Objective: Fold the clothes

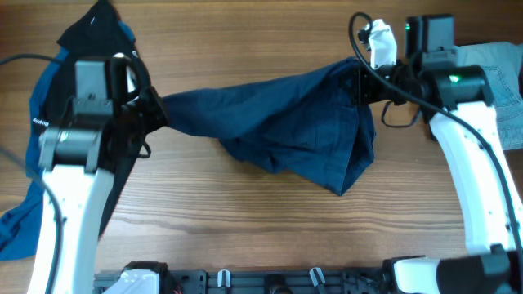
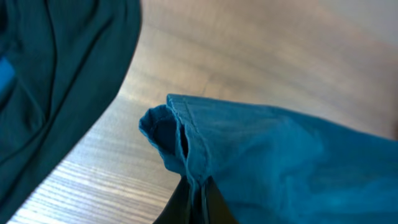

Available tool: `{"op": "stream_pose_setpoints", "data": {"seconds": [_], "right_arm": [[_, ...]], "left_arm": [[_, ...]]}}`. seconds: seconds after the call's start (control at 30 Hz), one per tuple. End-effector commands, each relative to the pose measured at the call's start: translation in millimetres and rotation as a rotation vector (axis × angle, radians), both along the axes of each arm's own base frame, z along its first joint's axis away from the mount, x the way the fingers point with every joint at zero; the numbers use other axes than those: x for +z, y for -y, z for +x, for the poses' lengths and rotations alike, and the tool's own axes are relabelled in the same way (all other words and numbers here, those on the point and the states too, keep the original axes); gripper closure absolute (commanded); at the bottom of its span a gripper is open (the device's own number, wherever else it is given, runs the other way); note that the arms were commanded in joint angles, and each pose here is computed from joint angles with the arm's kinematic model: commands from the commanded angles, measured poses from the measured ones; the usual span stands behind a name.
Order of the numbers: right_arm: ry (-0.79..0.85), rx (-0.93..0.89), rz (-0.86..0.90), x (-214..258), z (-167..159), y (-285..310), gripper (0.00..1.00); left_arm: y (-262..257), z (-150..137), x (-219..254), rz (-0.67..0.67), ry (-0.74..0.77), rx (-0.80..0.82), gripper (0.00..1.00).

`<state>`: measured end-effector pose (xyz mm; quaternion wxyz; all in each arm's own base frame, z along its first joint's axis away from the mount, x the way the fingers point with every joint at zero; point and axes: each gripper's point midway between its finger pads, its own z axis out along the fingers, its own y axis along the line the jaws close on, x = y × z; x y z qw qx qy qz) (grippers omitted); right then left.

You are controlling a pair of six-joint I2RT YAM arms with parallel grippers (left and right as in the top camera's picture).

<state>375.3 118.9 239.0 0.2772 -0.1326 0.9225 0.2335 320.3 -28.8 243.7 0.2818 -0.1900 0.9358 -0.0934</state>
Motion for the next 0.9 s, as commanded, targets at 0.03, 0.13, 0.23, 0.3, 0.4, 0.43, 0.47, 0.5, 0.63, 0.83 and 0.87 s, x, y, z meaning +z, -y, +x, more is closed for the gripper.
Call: {"op": "stream_pose_setpoints", "data": {"seconds": [0.03,0.13,0.23,0.3,0.4,0.43,0.47,0.5,0.63,0.83,0.87], "right_arm": [[-0.041,-0.017,-0.009,-26.3,21.4,1.9,0.96],[-0.078,-0.026,-0.012,-54.3,38.7,3.7,0.96],[-0.137,-0.042,-0.017,-89.4,53.0,9.7,0.96],[-0.170,-0.061,-0.009,-110.7,62.0,17.9,0.96],[-0.170,-0.099,-0.004,-124.1,74.3,35.6,0.90],[-0.153,-0.104,0.002,-122.4,78.1,40.7,0.82],[-0.130,-0.082,0.014,-119.4,80.3,41.8,0.72],[-0.118,-0.066,0.026,-116.4,80.6,41.4,0.60],[-0.133,-0.055,0.038,-117.4,76.7,39.5,0.48],[-0.127,-0.026,0.026,-122.8,77.2,31.7,0.48],[-0.119,-0.017,0.022,-125.0,79.0,31.0,0.48]], "left_arm": [[1.0,9.6,-42.4,0.005,-0.159,0.005,0.96],[1.0,11.1,-70.7,0.013,-0.263,0.005,0.96],[-0.4,15.4,-93.0,0.027,-0.331,0.010,0.96],[-4.2,19.8,-104.4,0.050,-0.354,0.020,0.96],[-5.5,26.9,-113.3,0.059,-0.360,0.024,0.96],[-5.3,28.9,-115.1,0.059,-0.359,0.024,0.96],[-5.0,31.4,-116.4,0.058,-0.354,0.024,0.96],[-4.9,33.4,-117.1,0.058,-0.350,0.024,0.96],[-4.4,37.8,-117.1,0.054,-0.334,0.027,0.96],[-4.4,38.1,-117.0,0.054,-0.333,0.027,0.51],[-4.4,37.8,-117.1,0.054,-0.334,0.027,0.36]]}}
